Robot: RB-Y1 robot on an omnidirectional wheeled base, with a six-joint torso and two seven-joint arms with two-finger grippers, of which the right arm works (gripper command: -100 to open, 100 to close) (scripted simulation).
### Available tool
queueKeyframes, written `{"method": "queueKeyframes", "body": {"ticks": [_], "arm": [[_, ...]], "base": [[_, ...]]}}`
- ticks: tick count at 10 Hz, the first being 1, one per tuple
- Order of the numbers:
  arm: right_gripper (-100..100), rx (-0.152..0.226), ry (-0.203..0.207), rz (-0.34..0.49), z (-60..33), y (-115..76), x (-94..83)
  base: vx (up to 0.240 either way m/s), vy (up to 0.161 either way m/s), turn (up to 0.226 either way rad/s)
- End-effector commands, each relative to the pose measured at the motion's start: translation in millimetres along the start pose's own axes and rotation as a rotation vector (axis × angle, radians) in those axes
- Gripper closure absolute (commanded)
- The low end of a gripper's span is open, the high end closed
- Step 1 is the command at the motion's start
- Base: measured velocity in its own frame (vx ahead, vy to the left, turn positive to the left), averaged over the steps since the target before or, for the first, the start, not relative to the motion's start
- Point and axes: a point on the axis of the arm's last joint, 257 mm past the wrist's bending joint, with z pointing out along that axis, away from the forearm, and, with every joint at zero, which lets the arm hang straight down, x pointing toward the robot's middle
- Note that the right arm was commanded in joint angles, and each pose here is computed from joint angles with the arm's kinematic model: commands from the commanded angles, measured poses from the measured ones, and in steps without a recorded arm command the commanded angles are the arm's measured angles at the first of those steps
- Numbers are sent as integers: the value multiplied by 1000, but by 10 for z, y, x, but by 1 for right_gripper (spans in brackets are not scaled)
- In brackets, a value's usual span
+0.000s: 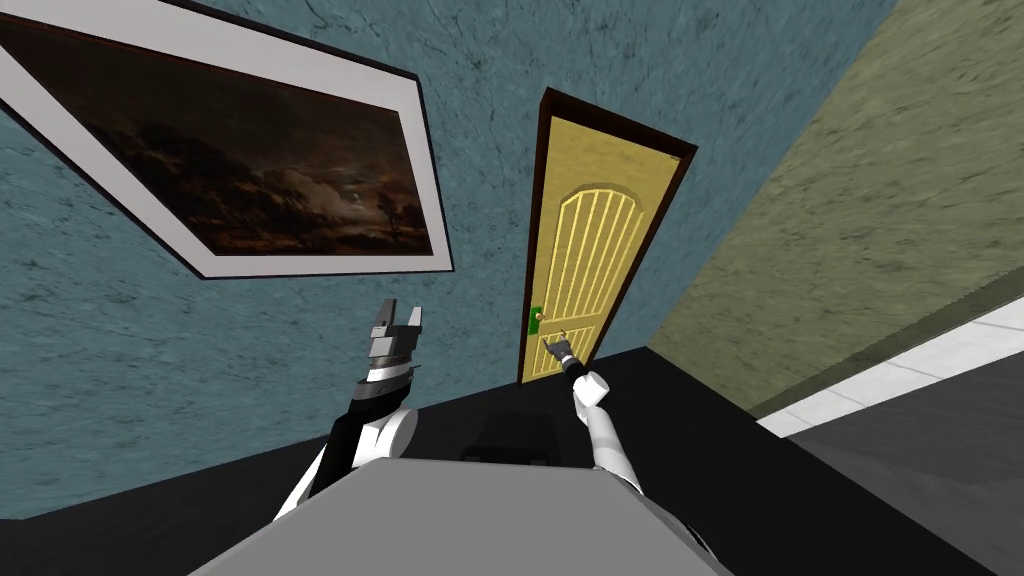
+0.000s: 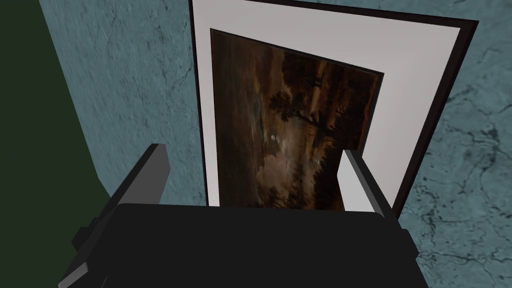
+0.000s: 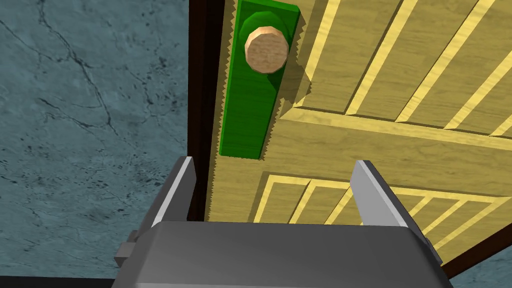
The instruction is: Pull the door open
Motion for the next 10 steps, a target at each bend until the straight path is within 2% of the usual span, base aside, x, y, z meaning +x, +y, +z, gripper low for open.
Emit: {"method": "queueKeyframes", "body": {"ticks": [1,6,7,8,10], "arm": [[-100,9,19,40,26,-71,33],[-100,29,79,161,108,-261,144],[-100,26,72,148,103,-242,131],[-100,-11,68,130,68,11,108],[-100,-89,59,110,-10,443,66]], "base": [[43,-73,59],[45,-78,59],[17,-41,15],[40,-1,239],[107,2,391]]}}
